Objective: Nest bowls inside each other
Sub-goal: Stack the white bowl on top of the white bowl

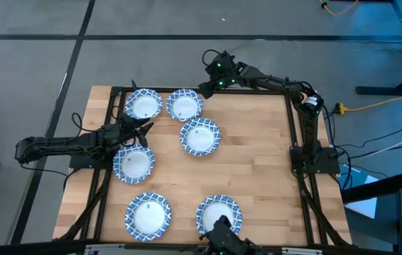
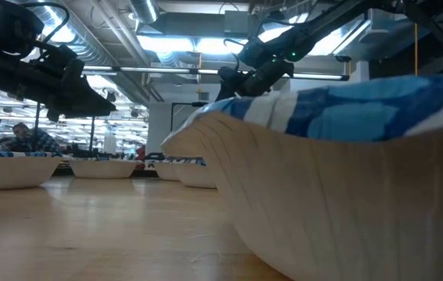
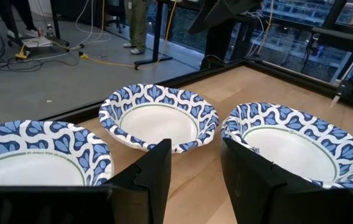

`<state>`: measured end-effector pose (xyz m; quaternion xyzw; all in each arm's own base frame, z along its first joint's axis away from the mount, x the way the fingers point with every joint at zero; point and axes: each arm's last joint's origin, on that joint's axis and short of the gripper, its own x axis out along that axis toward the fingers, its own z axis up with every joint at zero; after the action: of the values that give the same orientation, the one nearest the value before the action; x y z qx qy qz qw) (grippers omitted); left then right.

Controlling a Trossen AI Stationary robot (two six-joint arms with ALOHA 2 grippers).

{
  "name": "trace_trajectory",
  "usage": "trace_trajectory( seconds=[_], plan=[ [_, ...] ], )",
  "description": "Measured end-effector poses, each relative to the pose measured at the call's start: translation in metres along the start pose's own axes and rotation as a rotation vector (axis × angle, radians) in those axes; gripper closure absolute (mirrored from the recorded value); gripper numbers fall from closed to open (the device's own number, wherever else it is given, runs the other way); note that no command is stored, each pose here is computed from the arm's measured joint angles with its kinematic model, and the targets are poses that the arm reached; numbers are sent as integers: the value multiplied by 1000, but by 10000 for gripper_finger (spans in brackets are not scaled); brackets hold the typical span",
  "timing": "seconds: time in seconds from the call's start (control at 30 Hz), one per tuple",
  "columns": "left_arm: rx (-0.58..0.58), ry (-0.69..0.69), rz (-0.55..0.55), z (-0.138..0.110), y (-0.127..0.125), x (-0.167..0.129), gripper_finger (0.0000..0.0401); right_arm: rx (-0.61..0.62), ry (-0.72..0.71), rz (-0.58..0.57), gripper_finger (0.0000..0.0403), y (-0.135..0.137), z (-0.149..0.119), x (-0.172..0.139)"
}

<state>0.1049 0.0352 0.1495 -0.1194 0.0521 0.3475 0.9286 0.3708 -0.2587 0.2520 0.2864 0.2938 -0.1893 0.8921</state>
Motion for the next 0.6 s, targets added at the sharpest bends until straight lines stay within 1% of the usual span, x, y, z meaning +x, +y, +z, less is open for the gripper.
trace_trajectory(
  seconds=[0.07, 0.17, 0.3, 0.33, 0.4, 0.53, 0.6],
  plan=[
    [-3, 0, 0, 0, 0, 0, 268, -27, -40, -4, 43, 1, 4, 0],
    [-19, 0, 0, 0, 0, 0, 268, -15, -51, 5, 43, 3, 5, 0],
    [-21, 0, 0, 0, 0, 0, 268, 28, 8, 78, 43, 2, 0, 5],
    [-21, 0, 0, 0, 0, 0, 268, 38, 36, 81, 43, 1, -4, 8],
    [-21, 0, 0, 0, 0, 0, 268, 46, 58, 59, 43, -4, -8, 15],
    [-26, 0, 0, 0, 0, 0, 268, 1, 20, -80, 43, -9, -9, 19],
    [-26, 0, 0, 0, 0, 0, 268, -6, 7, -130, 43, -12, -8, 19]
  ],
)
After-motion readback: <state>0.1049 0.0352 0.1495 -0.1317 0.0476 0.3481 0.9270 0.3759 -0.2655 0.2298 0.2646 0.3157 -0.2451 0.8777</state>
